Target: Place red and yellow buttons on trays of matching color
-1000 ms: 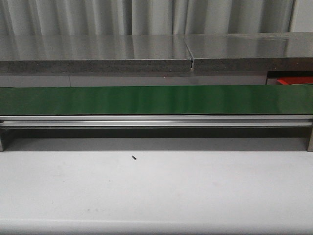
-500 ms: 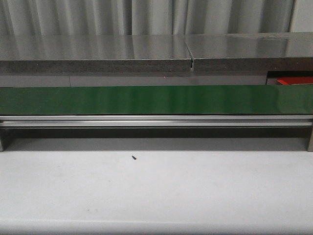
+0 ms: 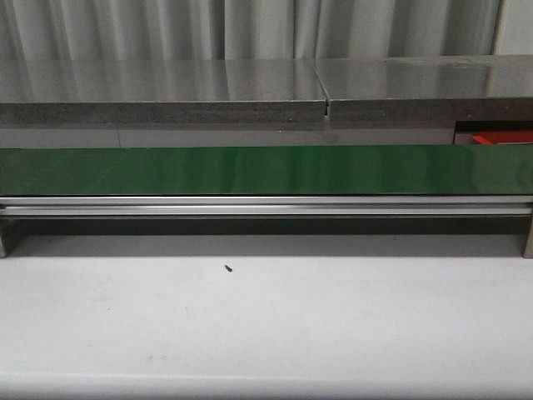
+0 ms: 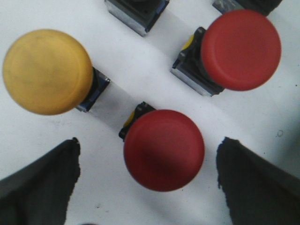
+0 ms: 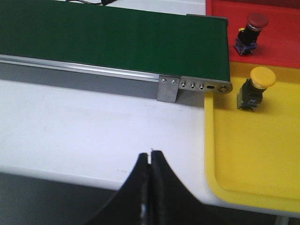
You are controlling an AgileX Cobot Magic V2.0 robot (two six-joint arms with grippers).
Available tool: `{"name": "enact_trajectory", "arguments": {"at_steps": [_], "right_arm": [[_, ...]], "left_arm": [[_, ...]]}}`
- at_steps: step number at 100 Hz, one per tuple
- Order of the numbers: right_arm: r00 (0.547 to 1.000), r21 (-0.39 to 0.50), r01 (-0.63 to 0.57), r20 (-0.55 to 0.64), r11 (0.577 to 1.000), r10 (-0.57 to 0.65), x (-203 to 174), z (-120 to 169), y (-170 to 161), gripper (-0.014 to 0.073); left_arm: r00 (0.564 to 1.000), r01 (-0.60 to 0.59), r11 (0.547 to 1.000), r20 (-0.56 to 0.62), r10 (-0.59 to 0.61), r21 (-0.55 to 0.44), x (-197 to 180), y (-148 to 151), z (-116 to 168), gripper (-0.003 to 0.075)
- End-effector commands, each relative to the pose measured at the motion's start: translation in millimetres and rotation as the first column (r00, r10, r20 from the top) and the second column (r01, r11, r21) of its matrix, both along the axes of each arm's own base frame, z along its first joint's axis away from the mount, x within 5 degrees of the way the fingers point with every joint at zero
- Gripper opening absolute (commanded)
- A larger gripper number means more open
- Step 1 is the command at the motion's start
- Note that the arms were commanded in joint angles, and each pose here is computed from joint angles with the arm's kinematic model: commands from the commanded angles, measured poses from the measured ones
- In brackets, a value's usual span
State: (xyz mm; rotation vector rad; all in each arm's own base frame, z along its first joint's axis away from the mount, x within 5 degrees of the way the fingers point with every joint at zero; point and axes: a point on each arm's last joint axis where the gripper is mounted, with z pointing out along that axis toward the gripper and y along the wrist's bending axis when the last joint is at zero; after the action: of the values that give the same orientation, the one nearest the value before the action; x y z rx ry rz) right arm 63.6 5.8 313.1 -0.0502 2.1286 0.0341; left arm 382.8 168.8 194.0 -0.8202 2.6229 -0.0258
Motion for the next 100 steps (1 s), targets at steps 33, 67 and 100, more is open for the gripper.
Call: {"name": "enact_trajectory", "arguments": {"at_steps": [33,67,100], "right_arm": [[0.997,-0.005,0.006,0.077,1.0,-0.006,3.0,11.8,-0.6,-0.0066],[0.997,-0.005,0.006,0.077,1.0,-0.006,3.0,11.8,-0.6,-0.0066],[0.997,-0.005,0.006,0.077,1.0,-0.006,3.0,11.8,-0.6,-0.0066]], "left_arm": [[0.993,-0.021,0.999,0.121,0.017,0.038,3.6,2.5,31.4,0.0111],[0.985,0.002,0.998,0.174,-0.012,0.056,-7.2,-5.1,66.1,-0.0019],[0.929,0.148,0.989,0.341,-0.144,0.015,-19.8,-51.7,128.2,-0.0019]]}}
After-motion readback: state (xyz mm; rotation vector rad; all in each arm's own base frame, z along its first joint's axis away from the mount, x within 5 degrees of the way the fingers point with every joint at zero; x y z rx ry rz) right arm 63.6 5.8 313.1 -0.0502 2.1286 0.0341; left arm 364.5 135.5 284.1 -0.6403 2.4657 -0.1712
